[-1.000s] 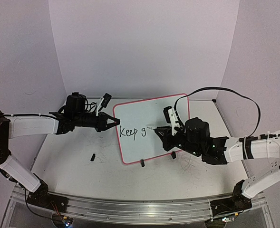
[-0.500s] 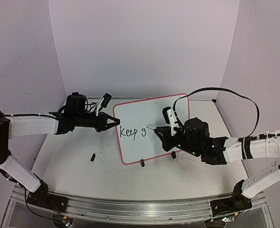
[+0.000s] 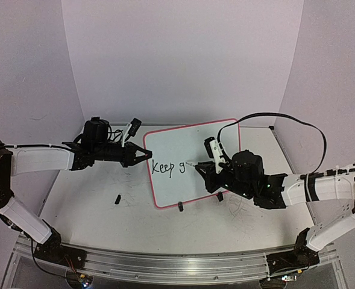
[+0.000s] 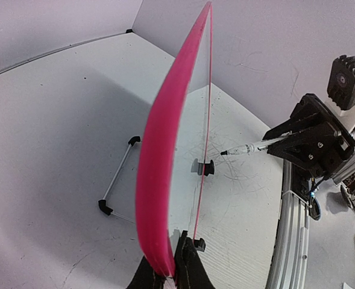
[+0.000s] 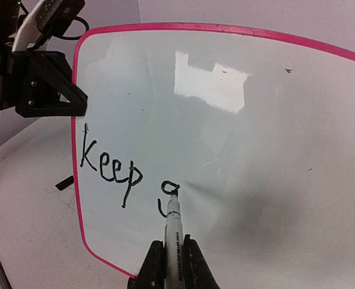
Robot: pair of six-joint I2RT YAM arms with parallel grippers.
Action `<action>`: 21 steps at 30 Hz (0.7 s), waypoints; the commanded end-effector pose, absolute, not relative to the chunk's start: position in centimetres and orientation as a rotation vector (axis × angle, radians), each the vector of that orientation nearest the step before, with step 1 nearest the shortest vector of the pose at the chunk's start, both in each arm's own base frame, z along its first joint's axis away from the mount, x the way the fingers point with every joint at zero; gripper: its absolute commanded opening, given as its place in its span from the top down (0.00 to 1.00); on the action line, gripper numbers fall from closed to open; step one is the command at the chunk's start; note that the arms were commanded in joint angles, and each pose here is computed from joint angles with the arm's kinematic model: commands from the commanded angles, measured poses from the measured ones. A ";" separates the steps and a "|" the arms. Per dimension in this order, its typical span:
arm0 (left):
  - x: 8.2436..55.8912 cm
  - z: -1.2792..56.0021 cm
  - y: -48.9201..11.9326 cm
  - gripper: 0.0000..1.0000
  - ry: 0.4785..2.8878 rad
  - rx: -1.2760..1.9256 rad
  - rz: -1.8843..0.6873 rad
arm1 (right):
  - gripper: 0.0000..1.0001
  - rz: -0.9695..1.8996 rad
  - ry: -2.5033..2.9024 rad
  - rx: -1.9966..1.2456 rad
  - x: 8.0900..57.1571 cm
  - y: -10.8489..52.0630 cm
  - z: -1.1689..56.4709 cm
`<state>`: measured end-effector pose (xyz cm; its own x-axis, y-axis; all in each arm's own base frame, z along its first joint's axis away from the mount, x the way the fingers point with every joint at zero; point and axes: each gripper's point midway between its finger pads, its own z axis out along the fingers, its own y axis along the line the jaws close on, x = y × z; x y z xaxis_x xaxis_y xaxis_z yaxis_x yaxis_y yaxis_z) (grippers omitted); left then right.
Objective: Write a sentence on the whiteboard
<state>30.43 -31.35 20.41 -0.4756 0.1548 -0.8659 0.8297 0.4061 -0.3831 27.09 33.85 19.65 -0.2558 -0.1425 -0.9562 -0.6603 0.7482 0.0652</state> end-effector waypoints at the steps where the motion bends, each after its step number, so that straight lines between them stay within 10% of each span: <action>1: 32.9 20.9 -30.0 1.00 1.860 0.818 -0.901 | 1.00 0.562 1.742 -0.614 27.2 33.8 21.3; 21: 33.0 21.1 -30.1 1.00 1.857 0.819 -0.901 | 1.00 0.524 1.750 -0.576 28.1 33.7 20.9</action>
<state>30.43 -31.35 20.41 -0.4756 0.1549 -0.8659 0.8297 0.4061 -0.3830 27.71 33.19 19.74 -0.2447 -0.1430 -0.9590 -0.6244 0.7800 0.0429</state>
